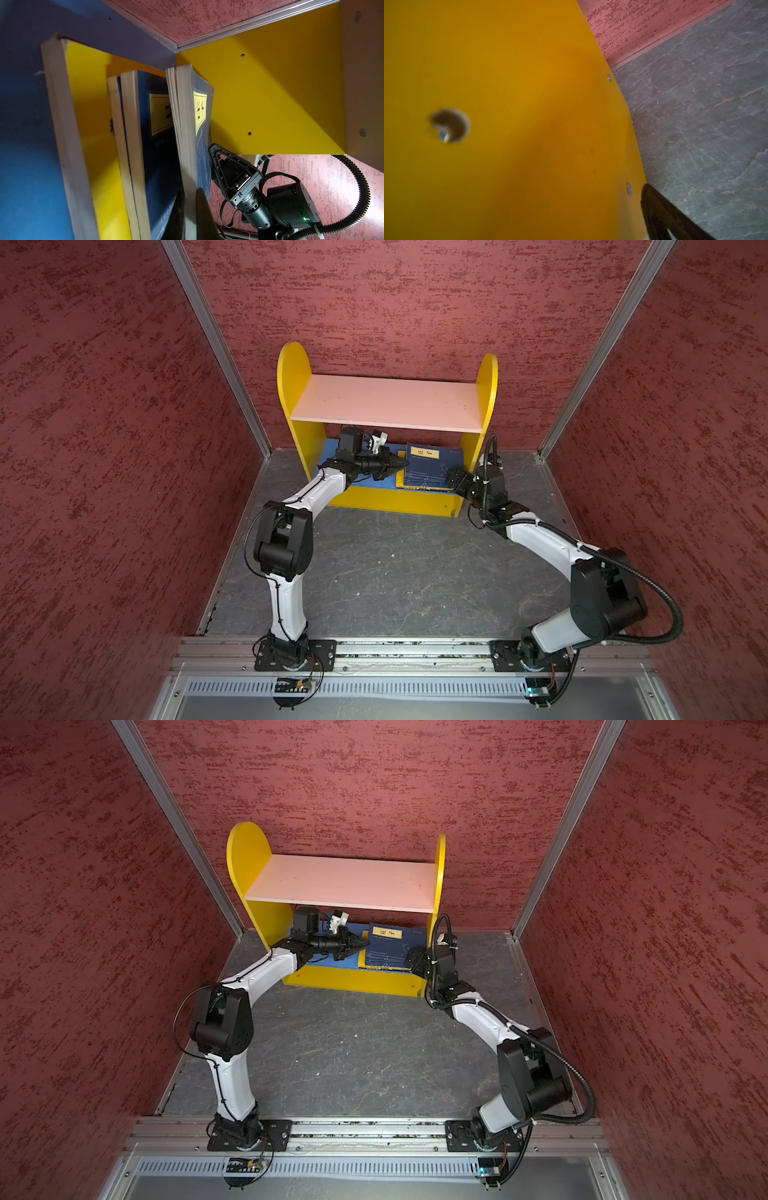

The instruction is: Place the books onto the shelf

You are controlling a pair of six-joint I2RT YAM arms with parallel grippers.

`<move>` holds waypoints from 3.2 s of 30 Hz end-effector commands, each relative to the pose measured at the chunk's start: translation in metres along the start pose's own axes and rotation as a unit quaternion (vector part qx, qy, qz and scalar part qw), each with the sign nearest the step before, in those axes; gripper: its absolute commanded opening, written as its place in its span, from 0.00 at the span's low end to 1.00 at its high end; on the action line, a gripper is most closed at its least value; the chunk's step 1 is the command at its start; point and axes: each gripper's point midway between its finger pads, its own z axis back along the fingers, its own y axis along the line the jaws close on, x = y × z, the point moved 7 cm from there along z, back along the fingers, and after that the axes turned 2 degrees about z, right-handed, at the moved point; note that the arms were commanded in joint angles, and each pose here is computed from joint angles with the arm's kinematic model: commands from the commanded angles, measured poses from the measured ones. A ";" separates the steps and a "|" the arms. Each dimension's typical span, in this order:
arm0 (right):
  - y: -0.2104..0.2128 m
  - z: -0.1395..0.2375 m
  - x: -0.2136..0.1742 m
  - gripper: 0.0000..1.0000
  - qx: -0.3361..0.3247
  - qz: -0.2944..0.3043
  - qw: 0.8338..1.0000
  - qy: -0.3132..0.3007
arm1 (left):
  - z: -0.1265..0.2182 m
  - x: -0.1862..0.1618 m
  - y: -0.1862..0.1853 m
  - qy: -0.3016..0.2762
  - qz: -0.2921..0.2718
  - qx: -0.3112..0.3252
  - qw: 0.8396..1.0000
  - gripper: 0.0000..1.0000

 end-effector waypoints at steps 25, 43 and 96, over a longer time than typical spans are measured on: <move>-0.021 0.000 -0.011 0.97 -0.042 -0.001 0.999 -0.011 | 0.012 0.009 0.000 -0.030 -0.013 0.033 0.999 0.35; 0.015 0.018 0.013 0.98 0.063 0.037 0.997 -0.031 | 0.047 -0.005 -0.004 -0.063 -0.037 0.039 0.997 0.49; -0.119 0.181 -0.048 0.99 -0.212 0.016 0.975 -0.058 | 0.283 -0.231 0.080 -0.481 -0.052 0.430 0.762 1.00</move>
